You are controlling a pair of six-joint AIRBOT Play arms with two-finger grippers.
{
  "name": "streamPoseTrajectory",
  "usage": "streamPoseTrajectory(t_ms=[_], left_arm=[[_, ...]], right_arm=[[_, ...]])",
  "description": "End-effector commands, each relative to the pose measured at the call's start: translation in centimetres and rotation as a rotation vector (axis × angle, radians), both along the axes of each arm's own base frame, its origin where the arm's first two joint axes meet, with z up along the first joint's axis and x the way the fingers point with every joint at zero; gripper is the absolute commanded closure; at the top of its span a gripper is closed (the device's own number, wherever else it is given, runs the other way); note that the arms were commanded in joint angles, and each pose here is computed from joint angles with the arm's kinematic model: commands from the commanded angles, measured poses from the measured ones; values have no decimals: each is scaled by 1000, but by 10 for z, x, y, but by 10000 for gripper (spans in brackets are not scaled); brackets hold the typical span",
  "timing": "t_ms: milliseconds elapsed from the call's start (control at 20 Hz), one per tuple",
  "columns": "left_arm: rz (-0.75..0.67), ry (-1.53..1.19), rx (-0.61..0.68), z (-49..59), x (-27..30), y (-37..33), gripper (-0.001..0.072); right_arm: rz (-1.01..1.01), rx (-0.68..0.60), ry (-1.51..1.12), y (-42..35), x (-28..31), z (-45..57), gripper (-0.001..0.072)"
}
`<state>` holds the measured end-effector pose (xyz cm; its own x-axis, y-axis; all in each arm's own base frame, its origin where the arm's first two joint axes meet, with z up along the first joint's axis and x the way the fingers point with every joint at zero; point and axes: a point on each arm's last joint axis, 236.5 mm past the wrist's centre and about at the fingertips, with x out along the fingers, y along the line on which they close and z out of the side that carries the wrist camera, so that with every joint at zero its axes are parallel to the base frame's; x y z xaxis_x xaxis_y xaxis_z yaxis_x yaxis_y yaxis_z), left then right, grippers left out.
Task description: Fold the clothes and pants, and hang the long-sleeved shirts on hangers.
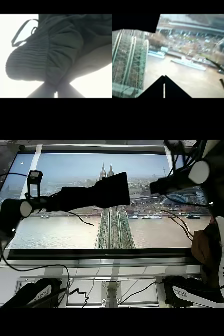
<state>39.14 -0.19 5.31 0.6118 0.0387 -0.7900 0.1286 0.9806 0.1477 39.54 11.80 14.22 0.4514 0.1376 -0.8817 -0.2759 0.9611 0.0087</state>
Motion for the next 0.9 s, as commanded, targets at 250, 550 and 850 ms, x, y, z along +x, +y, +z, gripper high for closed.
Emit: streamPoseTrajectory(t_ms=[250,550,850], left_arm=[[16,127,83,-69,-79,36,684],[21,24,18,-57,-58,24,684],[23,21,11,-57,-58,23,684]], right_arm=[[260,227,-48,96,-1,-71,206],[389,197,-124,172,37,-122,151],[743,-52,-286,249,54,-170,161]])
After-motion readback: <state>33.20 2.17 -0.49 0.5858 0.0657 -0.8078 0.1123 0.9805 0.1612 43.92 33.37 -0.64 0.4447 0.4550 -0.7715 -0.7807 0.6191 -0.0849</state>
